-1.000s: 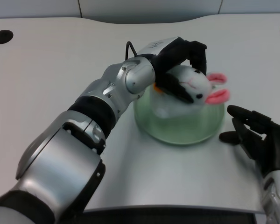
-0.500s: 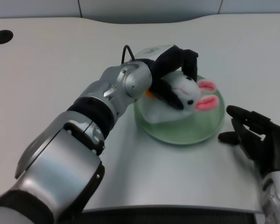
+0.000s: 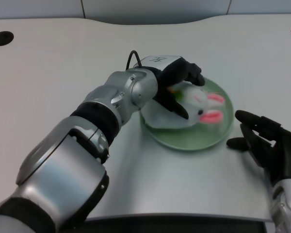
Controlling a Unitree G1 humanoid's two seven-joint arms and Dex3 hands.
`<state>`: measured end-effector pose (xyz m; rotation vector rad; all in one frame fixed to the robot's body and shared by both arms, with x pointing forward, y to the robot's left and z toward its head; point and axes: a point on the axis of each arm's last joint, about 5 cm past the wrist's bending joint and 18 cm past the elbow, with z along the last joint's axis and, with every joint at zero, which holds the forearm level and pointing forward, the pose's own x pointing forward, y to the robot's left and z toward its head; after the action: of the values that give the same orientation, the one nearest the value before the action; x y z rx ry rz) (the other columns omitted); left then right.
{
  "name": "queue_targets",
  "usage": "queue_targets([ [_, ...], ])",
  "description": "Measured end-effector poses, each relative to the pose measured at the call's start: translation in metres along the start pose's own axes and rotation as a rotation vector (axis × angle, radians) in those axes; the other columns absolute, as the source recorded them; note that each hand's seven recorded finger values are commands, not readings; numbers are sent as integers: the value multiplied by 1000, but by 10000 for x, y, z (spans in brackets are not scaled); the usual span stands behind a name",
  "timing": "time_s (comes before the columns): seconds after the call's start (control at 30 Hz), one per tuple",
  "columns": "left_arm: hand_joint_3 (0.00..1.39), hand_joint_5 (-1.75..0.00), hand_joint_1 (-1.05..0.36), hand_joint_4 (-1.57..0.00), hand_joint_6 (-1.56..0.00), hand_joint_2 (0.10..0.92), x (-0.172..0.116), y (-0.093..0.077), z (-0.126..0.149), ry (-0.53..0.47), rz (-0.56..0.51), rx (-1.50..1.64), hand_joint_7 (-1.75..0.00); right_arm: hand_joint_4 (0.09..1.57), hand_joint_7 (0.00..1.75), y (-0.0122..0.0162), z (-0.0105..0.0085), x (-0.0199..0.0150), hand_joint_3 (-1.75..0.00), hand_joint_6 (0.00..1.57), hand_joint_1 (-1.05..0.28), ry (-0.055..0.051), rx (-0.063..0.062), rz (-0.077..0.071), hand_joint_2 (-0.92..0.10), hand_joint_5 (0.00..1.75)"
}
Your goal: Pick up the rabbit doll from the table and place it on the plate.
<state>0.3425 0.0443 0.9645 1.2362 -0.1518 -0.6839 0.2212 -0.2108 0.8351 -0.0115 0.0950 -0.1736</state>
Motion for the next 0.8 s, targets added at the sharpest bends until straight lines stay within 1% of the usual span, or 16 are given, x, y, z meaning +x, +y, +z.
queue_targets([
  [0.07, 8, -351, -833, -31, -182, 894, 0, -1, 0, -1, -1, 2, 0, 897, 5, 0, 0, 0, -174, 1035, -401, 0, 0, 0, -921, 824],
  [0.1, 8, -340, -843, -16, -166, 895, 0, -1, 1, -1, -1, 2, -1, 896, 5, 0, 0, 0, -173, 1035, -401, 1, 1, 0, -921, 824],
  [0.17, 14, -83, -926, -2, -54, 914, 0, -1, 6, -14, 0, 4, -9, 897, 6, -1, 0, 0, -169, 1038, -403, 1, 1, -1, -921, 824],
  [0.23, 19, -21, -951, 0, -18, 919, 0, -3, 19, -38, 10, 10, -3, 896, 6, -1, 0, 0, -166, 1038, -403, 1, 1, 0, -921, 823],
  [0.3, 23, -4, -960, 1, -8, 921, 1, -6, 26, -49, 11, 14, -1, 896, 6, -1, 0, 0, -164, 1039, -404, 1, 1, -1, -921, 823],
  [0.37, 55, 0, -1017, 1, -1, 921, 0, -6, 28, -55, 11, 15, 1, 899, 6, 0, 0, 0, -169, 1038, -407, 1, 0, 0, -921, 825],
  [0.57, 85, 1, -1041, 1, 1, 921, -3, 2, 23, -62, 22, 6, 1, 892, 5, 0, 0, 0, -167, 1037, -399, 1, 1, 1, -921, 825],
  [0.7, 97, 1, -1048, 1, 1, 921, -37, 67, -56, -63, 39, -44, 1, 899, 6, -1, -1, 0, -166, 1039, -400, 1, 3, 1, -921, 832],
  [0.8, 98, 1, -1040, 1, -3, 920, -79, 149, -139, -69, 41, -104, -1, 897, 5, -2, -2, 1, -174, 1036, -397, 2, 3, 1, -921, 833],
])
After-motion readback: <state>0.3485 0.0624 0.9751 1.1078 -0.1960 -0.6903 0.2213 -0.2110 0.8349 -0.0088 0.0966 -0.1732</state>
